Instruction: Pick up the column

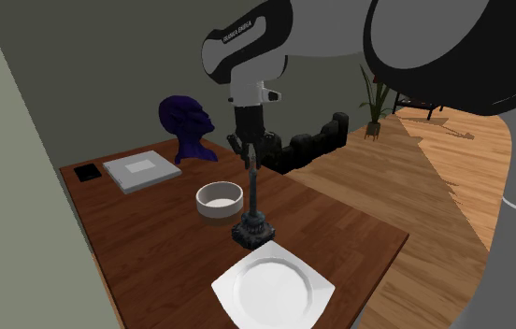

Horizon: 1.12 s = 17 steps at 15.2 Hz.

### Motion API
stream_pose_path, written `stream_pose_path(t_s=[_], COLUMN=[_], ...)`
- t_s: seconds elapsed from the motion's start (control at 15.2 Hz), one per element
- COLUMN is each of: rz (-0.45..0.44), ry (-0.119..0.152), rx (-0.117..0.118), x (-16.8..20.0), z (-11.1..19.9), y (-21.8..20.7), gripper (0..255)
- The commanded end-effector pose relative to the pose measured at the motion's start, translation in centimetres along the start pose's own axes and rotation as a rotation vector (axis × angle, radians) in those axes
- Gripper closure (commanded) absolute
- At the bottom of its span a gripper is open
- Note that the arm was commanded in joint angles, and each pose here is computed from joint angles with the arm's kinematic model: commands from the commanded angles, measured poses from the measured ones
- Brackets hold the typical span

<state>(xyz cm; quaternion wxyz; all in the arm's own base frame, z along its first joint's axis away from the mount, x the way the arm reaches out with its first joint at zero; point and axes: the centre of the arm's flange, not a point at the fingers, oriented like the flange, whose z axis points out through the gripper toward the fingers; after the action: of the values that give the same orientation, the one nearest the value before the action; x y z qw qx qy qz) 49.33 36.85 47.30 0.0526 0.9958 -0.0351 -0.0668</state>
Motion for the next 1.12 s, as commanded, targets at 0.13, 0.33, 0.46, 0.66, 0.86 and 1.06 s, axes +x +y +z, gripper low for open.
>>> stream_pose_path(t_s=[0.13,0.33,0.46,0.66,0.86,1.06], rz=[0.000,0.000,0.000,0.000,0.000,0.000], ry=[0.000,0.000,0.000,0.000,0.000,0.000], rx=[0.000,0.000,0.000,0.000,0.000,0.000], x=[-0.1,-0.3,-0.4,-0.6,-0.8,-1.0], z=[-0.6,-2.1,-3.2,-4.7,-6.3,-7.8], y=[0.1,0.3,0.4,0.6,0.7,0.9], gripper=[255,255,255,255,255,255])
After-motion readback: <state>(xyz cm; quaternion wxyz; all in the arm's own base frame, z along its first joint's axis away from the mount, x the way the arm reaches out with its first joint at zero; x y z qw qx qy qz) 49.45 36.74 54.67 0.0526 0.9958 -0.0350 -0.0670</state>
